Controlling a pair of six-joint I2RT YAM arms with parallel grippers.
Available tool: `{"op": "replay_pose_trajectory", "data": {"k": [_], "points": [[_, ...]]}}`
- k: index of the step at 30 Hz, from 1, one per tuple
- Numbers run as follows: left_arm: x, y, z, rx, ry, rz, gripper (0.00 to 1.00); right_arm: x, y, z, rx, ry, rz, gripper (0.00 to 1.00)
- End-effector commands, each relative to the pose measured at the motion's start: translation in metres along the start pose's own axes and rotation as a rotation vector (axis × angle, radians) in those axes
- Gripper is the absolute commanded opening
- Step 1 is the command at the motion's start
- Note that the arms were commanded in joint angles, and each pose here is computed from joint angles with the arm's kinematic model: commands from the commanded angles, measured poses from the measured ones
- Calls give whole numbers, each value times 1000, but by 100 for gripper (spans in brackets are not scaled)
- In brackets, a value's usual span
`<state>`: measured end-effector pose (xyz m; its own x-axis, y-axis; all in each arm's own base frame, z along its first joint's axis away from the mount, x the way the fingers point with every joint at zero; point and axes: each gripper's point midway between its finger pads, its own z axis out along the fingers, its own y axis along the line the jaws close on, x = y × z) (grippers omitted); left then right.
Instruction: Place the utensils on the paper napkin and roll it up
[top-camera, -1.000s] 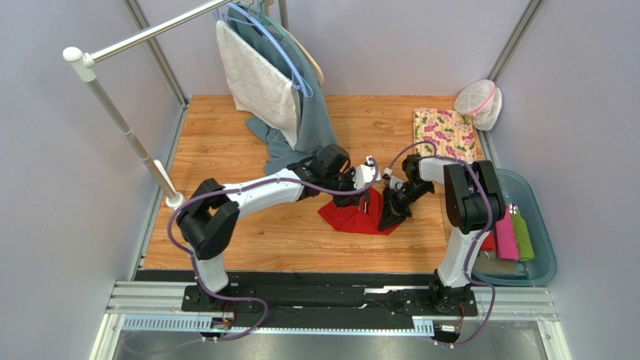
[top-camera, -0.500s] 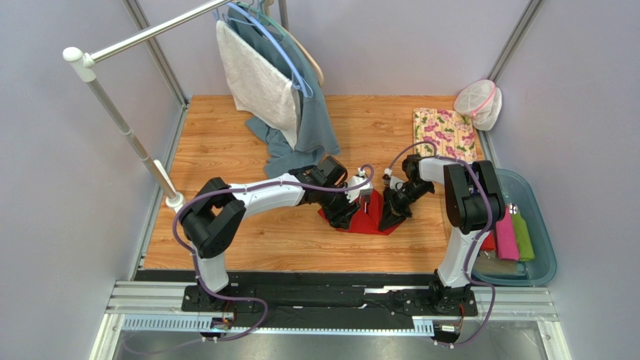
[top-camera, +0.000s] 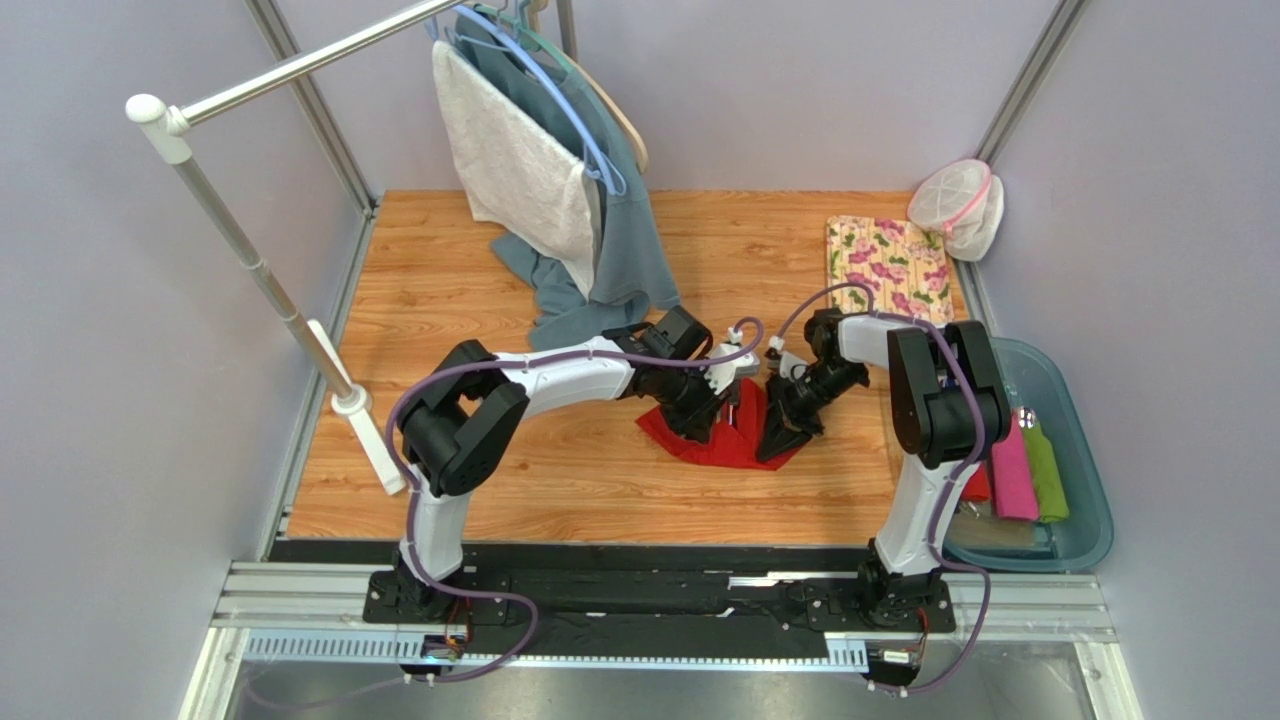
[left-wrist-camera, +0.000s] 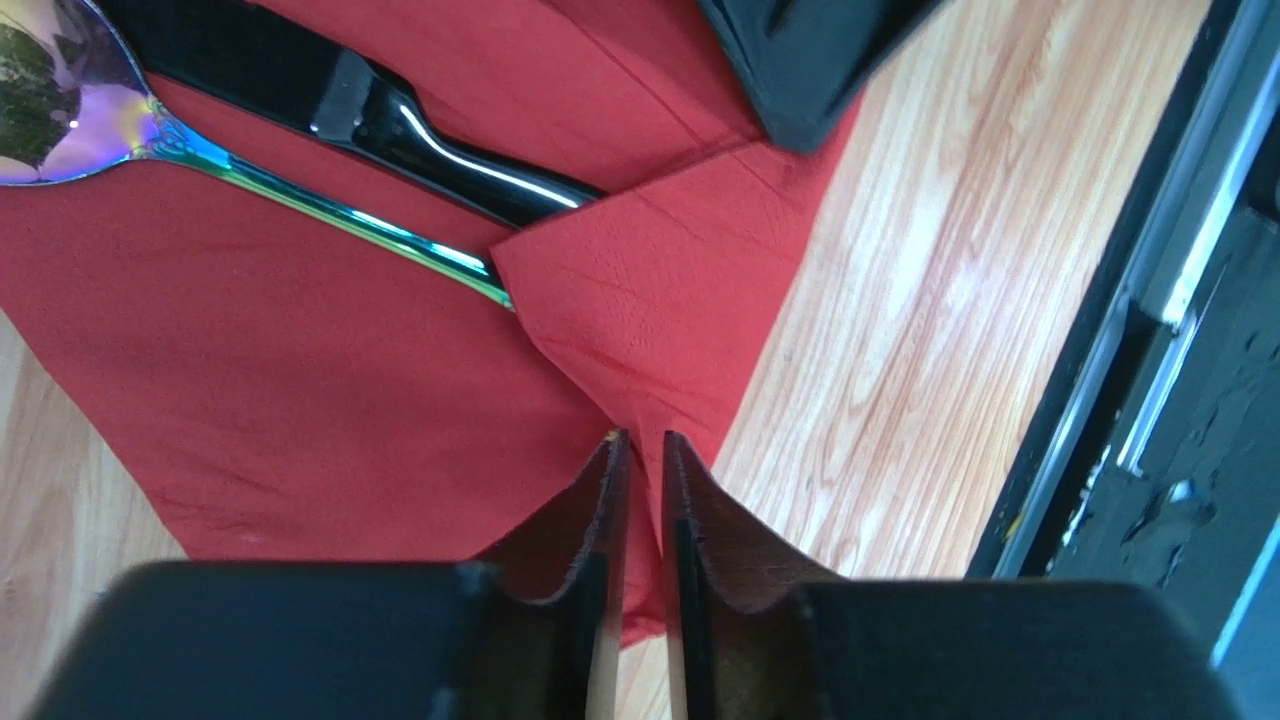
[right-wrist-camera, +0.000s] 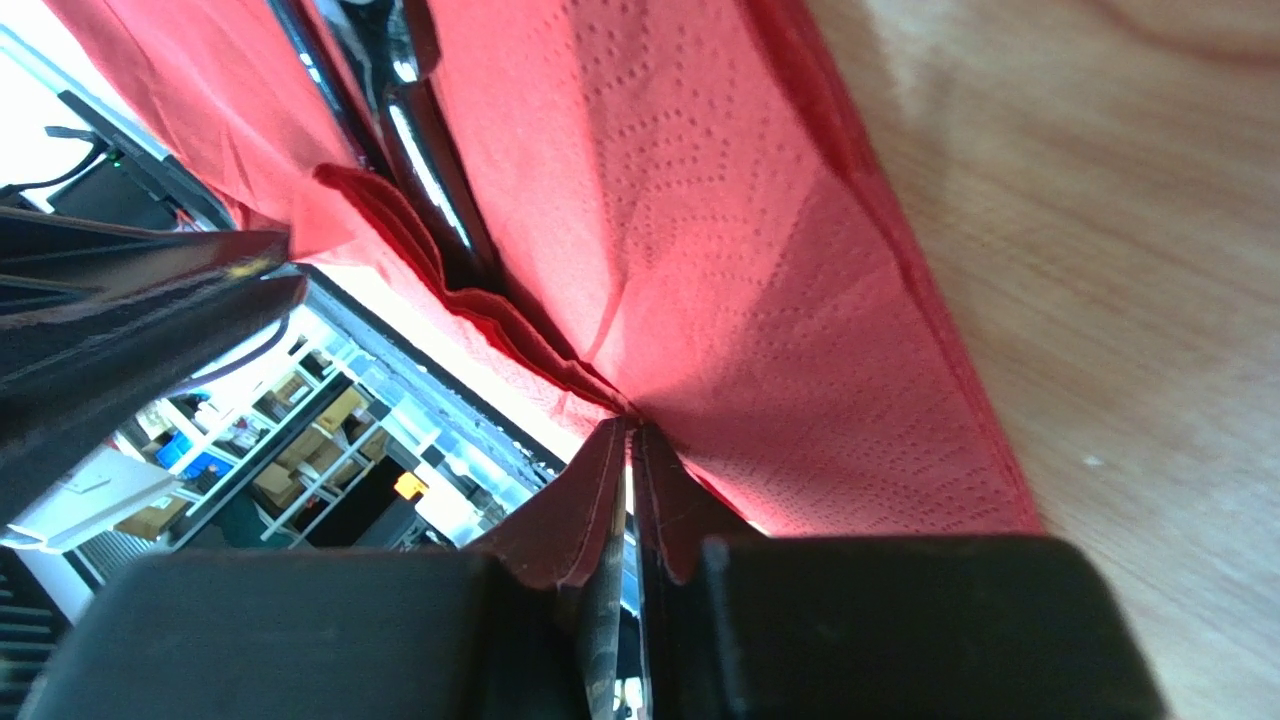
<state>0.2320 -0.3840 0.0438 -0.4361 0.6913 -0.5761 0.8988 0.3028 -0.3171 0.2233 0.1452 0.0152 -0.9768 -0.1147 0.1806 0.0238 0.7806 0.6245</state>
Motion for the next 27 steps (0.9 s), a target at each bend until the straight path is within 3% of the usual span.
{"op": "replay_pose_trajectory", "data": {"k": [1, 6, 19, 27], "points": [[-13, 11, 2, -17, -26, -33, 14, -14, 21, -14, -43, -74, -71, 12], [-11, 18, 2, -27, -24, -51, 0, -18, 34, -23, -76, -96, -97, 14], [-5, 25, 4, -36, -13, -98, 0, -10, 62, -31, -158, -86, -129, 19], [-4, 29, 2, -29, -28, -172, 0, 0, 57, -11, -137, -47, -106, 19]]}}
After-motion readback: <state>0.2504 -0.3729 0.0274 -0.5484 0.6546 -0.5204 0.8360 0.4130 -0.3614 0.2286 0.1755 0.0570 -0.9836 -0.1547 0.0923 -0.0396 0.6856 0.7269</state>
